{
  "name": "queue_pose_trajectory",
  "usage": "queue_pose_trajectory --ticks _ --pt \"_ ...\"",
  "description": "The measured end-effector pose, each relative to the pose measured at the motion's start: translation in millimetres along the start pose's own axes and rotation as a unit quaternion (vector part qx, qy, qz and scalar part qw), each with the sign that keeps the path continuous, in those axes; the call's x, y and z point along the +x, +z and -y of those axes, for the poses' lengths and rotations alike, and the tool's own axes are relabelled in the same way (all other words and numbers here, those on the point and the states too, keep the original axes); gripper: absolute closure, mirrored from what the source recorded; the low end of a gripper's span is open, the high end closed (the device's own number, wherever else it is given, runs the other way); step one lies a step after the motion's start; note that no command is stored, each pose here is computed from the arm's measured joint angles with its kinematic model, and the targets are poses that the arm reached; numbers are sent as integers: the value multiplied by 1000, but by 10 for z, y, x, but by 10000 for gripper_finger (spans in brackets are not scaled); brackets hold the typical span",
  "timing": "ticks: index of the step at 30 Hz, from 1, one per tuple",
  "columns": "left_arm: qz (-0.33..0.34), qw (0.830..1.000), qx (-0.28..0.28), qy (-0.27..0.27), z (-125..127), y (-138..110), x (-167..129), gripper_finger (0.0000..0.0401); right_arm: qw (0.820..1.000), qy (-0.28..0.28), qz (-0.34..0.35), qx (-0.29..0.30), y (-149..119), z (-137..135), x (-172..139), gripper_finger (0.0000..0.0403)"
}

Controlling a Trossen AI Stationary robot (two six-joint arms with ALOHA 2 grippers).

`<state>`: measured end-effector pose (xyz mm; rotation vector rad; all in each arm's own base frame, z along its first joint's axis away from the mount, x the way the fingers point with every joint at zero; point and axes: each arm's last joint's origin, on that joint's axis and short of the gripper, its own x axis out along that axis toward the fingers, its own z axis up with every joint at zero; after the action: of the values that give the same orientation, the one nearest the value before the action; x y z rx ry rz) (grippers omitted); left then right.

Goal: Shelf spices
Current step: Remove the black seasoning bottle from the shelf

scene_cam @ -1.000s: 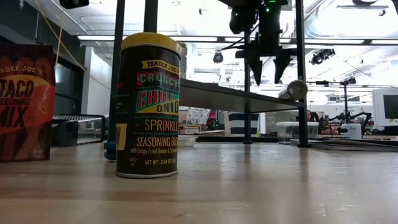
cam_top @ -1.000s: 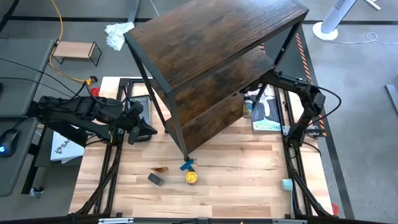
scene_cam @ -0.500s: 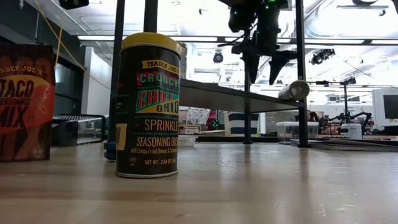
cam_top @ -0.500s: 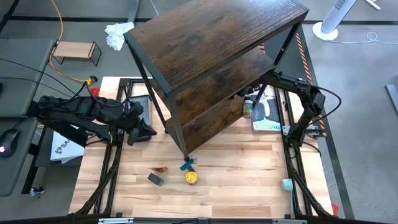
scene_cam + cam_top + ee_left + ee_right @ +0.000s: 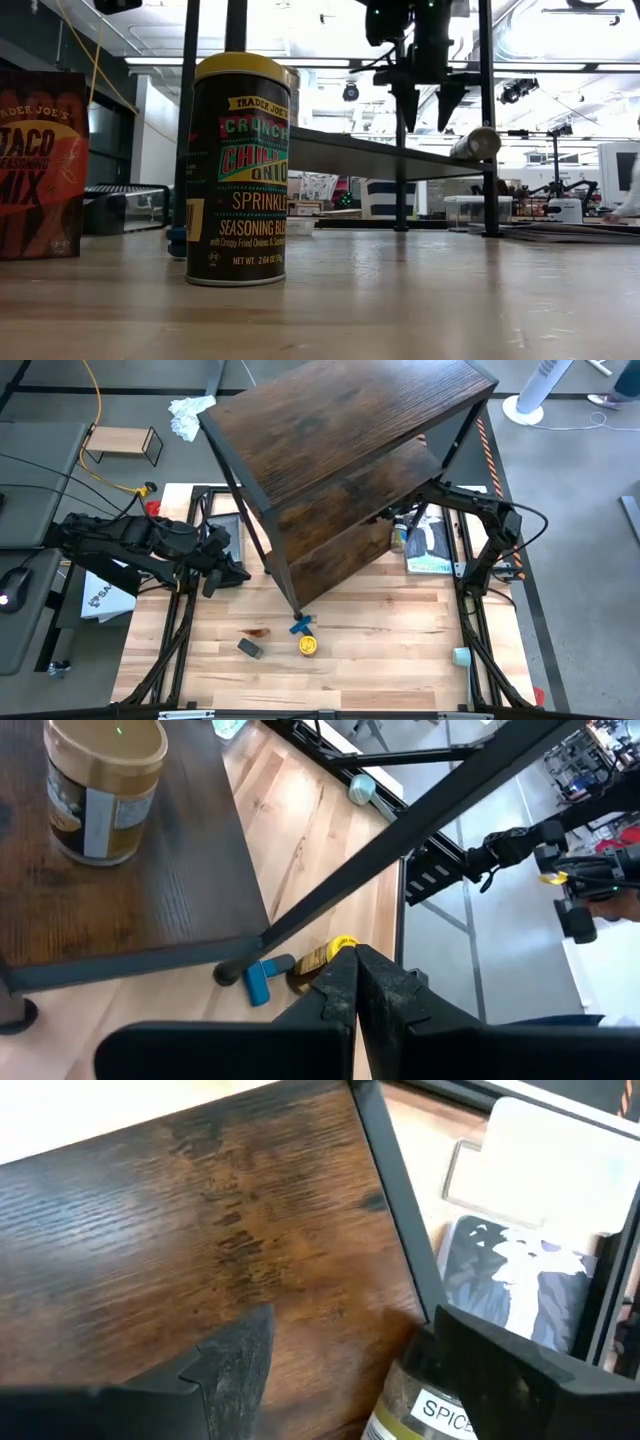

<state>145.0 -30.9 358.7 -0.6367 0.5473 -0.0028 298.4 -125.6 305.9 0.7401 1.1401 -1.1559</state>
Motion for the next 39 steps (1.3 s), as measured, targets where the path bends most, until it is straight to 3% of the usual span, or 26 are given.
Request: queue_pose_trajectory --ticks 4,9,18,26,33,36,39 --pt "-5 1000 5 4 -8 -9 0 401 1000 7 14 -2 -78 -83 -39 130" --pt "-14 1000 6 12 -24 -27 -1 401 991 82 51 -95 -91 -283 -93 130" --pt "-15 1000 3 12 -24 -29 -1 401 944 226 65 -230 -210 -578 -225 130" --pt "-19 1000 0 9 -23 -31 -1 401 911 223 42 -346 -721 -758 -370 130" --pt "-18 1000 -5 9 -23 -31 -1 401 930 105 29 -351 -1287 -715 -485 130" --pt "-19 1000 -9 9 -23 -31 -1 401 954 56 41 -290 -1523 -662 -548 130" --pt "-18 1000 -17 9 -23 -31 -1 401 981 -7 51 -185 -1705 -538 -600 130"
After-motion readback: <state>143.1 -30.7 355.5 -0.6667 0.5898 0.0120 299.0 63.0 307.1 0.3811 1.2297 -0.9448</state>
